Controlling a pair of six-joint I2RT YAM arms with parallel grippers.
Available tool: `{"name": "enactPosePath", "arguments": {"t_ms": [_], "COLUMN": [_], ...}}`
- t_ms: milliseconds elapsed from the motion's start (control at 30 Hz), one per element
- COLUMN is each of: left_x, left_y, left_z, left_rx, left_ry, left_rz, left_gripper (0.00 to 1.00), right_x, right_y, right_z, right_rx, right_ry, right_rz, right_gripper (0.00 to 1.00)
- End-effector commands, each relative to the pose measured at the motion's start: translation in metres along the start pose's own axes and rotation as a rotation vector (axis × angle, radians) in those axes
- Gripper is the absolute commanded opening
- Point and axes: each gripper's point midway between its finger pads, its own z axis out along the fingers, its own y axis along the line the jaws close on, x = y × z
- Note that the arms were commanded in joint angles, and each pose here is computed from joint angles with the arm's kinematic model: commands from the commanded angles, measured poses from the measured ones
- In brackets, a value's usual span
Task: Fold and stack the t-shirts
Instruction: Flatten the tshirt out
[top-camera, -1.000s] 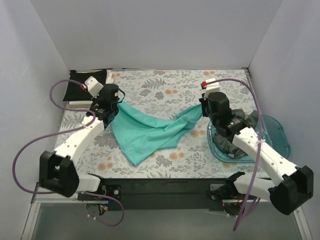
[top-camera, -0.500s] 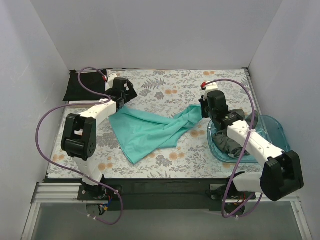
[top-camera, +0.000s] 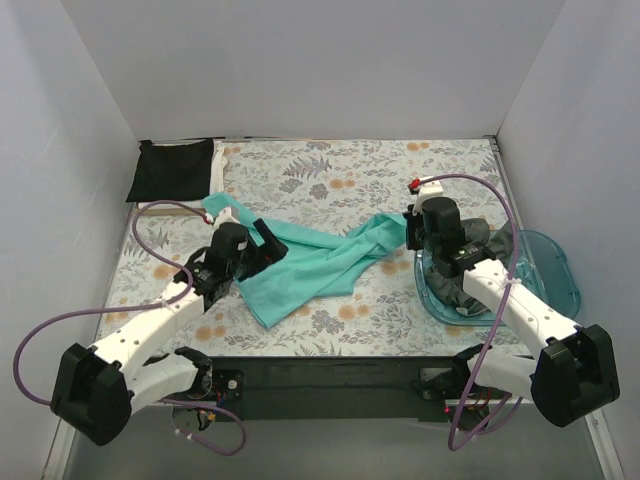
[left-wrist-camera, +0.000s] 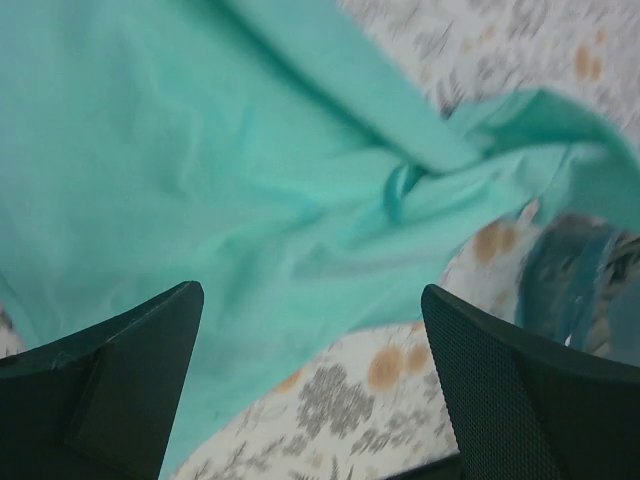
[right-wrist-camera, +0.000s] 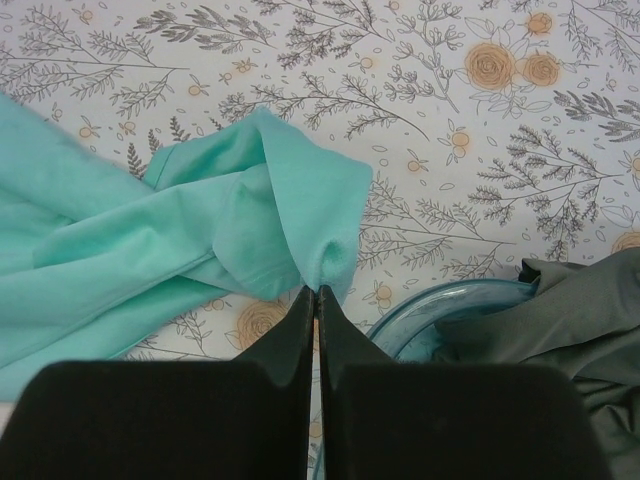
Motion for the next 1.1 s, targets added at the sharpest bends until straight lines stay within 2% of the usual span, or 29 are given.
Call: {"name": "enactPosePath", "arguments": {"t_ms": [0, 100, 167, 300, 433, 767, 1067], "left_x": [0.073, 0.116, 0.129, 0.142, 0.159, 0.161, 0.155], "left_y": [0.036, 0.054, 0.051, 0.067, 0.074, 0.095, 0.092], "left_z": [-0.023, -0.045, -0.057, -0.064, -0.07, -0.065, -0.049], "left_rx": [-0.056, -0.052, -0.003, -0.027, -0.048, -0.219, -0.209], "left_ry": [0.222, 0.363, 0.412, 0.439, 0.516, 0.508, 0.46], "left_rz": [-0.036, -0.063, -0.094, -0.119, -0.138, -0.129, -0.11], "left_gripper": [0.9, 0.9, 0.86, 0.79, 0.74, 0.67, 0.42], "right_x": [-0.007, -0.005, -0.005, -0.003, 0.001, 0.004, 0.009], "right_y": [-0.002, 0.002, 0.002, 0.001, 0.001, 0.001, 0.003], "right_z": [0.001, 0.002, 0.003, 0.004, 0.005, 0.008, 0.012], "right_rx": [0.003, -0.016, -0.016, -0.013, -0.01, -0.009, -0.014], "right_ry": [-0.033, -0.024, -0.023, -0.019, -0.008, 0.005, 0.024], "right_rz": [0.017, 0.024, 0.027, 0.026, 0.025, 0.02, 0.02], "right_gripper": [0.01, 0.01, 0.01, 0.01, 0.01, 0.01, 0.01]}}
